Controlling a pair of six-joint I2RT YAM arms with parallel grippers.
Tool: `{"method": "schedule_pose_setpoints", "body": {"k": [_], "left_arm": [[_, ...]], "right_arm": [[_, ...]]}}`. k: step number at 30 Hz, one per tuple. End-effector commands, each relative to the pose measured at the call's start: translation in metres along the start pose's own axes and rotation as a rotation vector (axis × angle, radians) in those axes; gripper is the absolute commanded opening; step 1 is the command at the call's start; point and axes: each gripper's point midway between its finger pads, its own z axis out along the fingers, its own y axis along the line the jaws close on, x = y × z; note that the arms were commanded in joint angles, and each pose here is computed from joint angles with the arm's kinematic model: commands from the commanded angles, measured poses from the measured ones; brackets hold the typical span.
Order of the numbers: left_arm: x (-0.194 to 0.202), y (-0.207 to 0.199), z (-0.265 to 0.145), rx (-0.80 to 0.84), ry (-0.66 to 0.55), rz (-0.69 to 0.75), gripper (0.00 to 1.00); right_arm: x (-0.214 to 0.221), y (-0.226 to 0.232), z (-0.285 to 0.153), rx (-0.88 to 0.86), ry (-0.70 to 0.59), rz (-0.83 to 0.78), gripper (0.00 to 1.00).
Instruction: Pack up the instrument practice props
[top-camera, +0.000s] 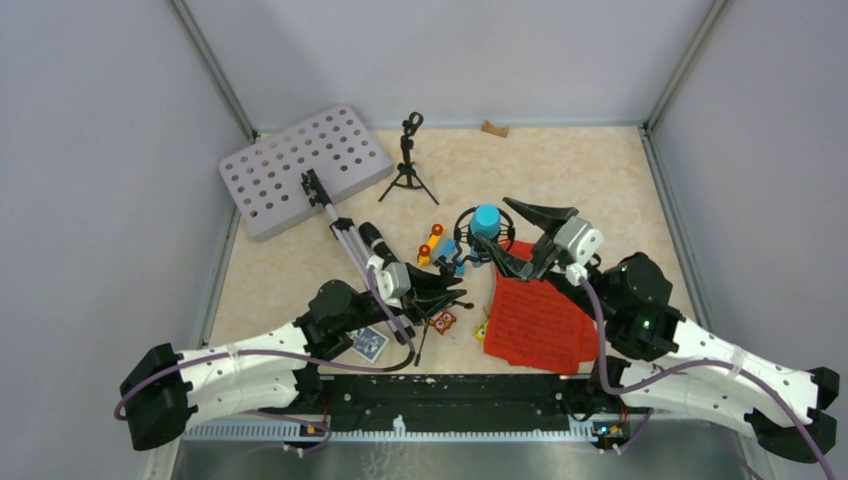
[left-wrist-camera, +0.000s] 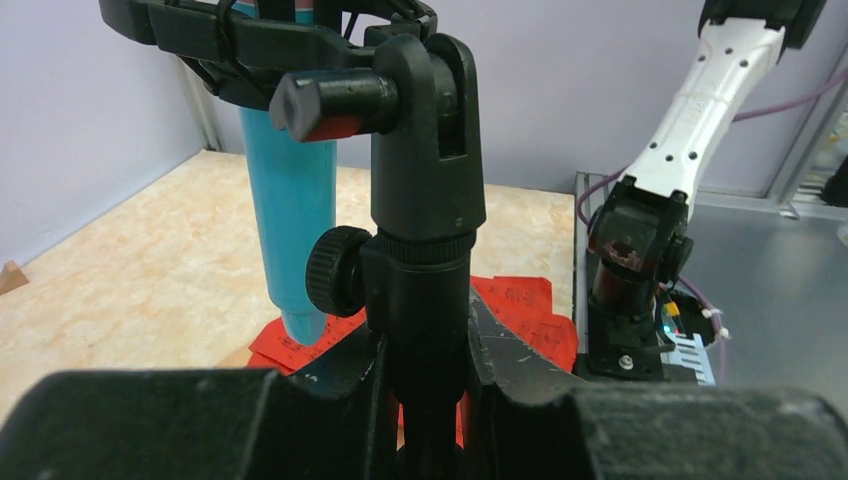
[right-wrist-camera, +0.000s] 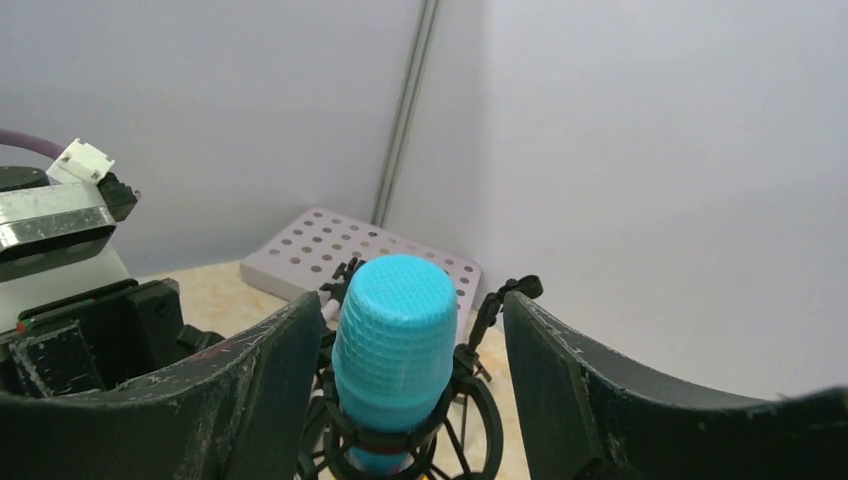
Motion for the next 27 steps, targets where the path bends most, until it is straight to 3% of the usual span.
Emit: {"method": "schedule_pose_setpoints", "body": {"k": [1, 10, 12, 16, 19, 27], "left_arm": [[-0.042, -0.010, 0.001, 0.054, -0.129, 0.069, 0.00], [-0.044, -0.011, 0.001, 0.060, -0.132, 0.077, 0.00], [-0.044, -0.010, 0.001, 0.055, -0.131, 0.077, 0.00], [-0.040, -0.007, 0.001, 0.039, -0.120, 0.073, 0.00], [-0.036, -0.004, 0.003, 0.024, -0.093, 0.065, 0.00], [-0.005, 0.001, 0.013, 0.025, 0.065, 0.039, 0.00]], "right_arm": [[-0.030, -0.004, 0.010, -0.001, -0.086, -0.037, 0.66], [0.001, -0.001, 0.013, 0.021, 0.020, 0.005, 0.66], [0.001, -0.004, 0.010, 0.044, 0.014, 0.026, 0.55], [-0.006, -0.008, 0.006, 0.065, -0.014, 0.056, 0.21], [-0.017, -0.012, 0.005, 0.074, -0.043, 0.075, 0.03], [-0.051, -0.018, 0.013, 0.055, -0.086, 0.049, 0.00]]}}
